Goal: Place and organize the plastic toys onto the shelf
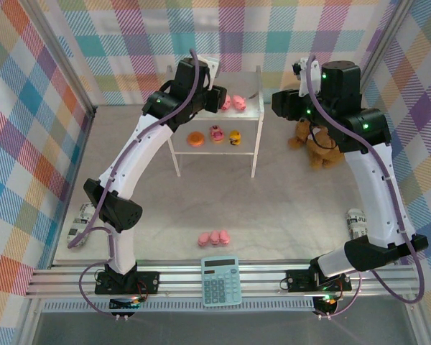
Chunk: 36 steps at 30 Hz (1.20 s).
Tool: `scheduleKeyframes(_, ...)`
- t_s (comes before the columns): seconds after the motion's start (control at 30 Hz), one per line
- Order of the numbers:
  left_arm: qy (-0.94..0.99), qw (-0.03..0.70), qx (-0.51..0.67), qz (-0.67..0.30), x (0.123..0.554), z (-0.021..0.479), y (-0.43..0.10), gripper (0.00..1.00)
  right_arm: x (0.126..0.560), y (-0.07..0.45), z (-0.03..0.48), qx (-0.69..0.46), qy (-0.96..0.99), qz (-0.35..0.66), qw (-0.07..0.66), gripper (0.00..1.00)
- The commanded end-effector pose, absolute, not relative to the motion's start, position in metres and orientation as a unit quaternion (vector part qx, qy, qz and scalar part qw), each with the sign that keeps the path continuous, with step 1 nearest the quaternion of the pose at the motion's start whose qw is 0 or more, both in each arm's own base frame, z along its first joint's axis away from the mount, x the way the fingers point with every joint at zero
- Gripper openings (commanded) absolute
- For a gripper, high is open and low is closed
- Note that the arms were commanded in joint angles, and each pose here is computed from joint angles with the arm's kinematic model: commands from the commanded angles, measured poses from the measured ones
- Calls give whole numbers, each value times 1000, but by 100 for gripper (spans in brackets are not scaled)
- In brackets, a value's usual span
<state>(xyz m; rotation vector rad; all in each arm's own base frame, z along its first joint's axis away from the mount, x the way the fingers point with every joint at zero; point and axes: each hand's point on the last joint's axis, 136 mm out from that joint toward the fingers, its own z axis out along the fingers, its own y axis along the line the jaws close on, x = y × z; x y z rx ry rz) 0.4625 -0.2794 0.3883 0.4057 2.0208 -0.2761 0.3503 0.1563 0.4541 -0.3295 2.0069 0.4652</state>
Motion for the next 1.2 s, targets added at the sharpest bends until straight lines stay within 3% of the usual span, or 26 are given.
scheduleKeyframes(0.0,829,521,171,-111,453,408,-277,48,344,153,466,-138,818,200,522,42)
scheduleKeyframes(0.47,817,542,163,-109,453,420,-279,58,343,153,468,-139,817,203,522,43)
scheduleKeyframes(0.97,778,606,149,-76,441,475,-251,67,343,153,469,-139,817,202,521,46)
scheduleKeyframes(1.17,800,562,182,-104,391,465,-244,59,347,136,459,-109,834,176,512,54)
